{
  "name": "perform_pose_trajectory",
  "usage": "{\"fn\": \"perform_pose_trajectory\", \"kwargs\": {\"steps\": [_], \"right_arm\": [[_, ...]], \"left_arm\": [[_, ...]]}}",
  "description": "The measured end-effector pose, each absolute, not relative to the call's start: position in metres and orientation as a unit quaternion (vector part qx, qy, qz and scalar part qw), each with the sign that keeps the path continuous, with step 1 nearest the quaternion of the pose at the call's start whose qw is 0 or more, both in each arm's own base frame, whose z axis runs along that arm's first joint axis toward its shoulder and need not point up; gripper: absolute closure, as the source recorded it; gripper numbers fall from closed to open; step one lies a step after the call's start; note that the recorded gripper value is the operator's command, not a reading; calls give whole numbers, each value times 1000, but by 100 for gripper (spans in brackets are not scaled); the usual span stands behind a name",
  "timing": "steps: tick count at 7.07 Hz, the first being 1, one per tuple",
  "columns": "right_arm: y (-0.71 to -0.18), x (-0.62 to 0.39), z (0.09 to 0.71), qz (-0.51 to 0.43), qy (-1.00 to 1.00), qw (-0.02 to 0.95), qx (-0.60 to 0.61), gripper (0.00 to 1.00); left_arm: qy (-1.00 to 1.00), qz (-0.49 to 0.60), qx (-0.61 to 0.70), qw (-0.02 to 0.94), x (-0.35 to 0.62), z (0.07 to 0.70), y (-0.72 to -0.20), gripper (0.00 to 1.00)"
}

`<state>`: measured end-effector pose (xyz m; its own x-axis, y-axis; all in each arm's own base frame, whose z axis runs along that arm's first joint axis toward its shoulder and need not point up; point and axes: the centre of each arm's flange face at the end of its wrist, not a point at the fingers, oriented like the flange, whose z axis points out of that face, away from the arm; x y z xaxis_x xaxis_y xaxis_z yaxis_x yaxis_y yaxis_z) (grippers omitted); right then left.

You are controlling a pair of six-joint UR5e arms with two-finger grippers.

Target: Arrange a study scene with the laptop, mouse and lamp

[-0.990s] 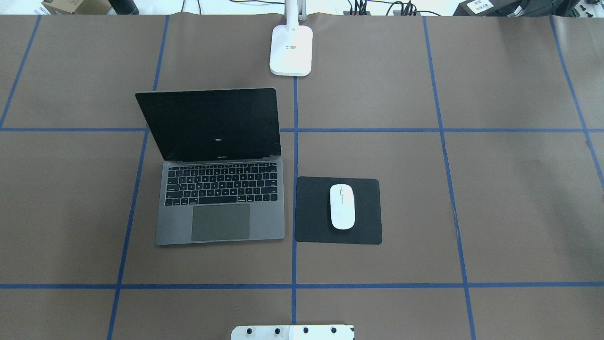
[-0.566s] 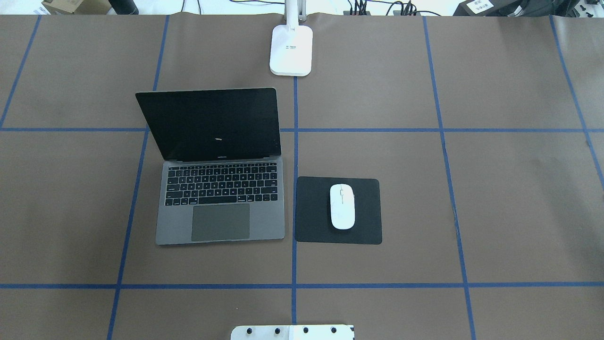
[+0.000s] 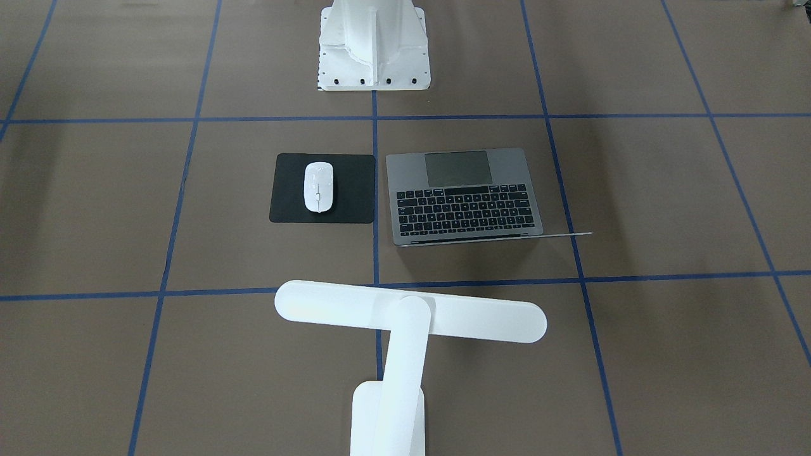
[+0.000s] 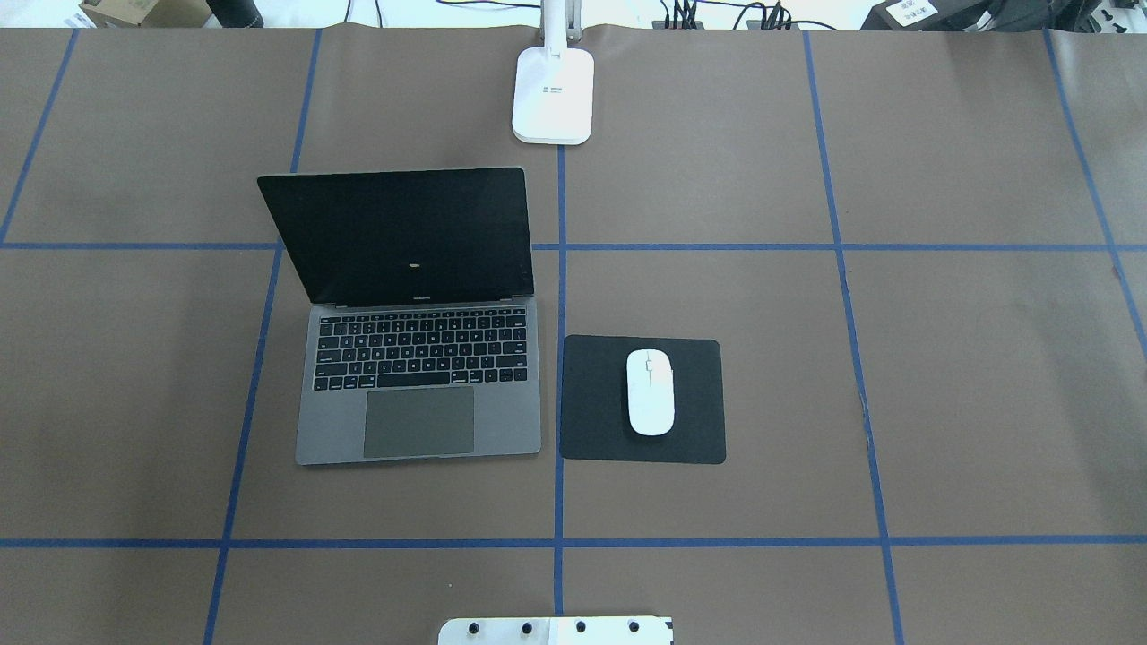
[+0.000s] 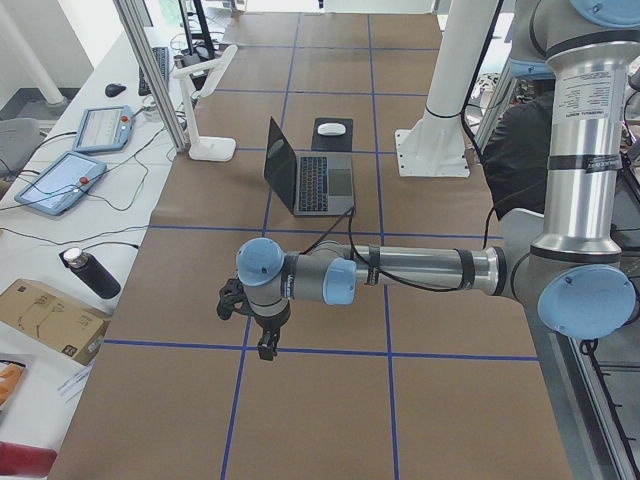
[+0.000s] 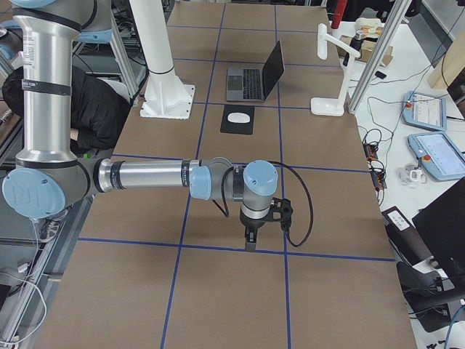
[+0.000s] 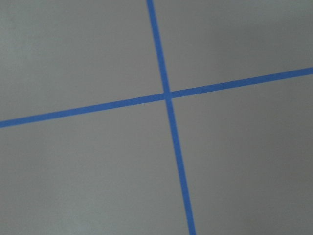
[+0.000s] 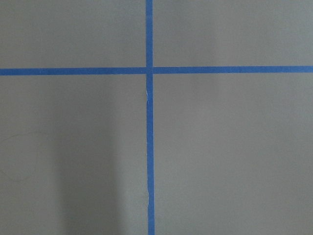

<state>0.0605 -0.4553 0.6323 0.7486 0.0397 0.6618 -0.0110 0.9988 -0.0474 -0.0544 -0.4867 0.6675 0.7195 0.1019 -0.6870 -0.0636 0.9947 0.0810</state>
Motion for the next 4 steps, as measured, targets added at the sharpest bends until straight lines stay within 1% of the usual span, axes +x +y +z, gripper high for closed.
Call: {"fn": "perform_pose_trajectory", "kwargs": {"steps": [4], "right_arm": [[-465,63,624,32,-359,931,-57,1]], "left_arm": [[378,20,37,925,-75,644,-485,1]]}}
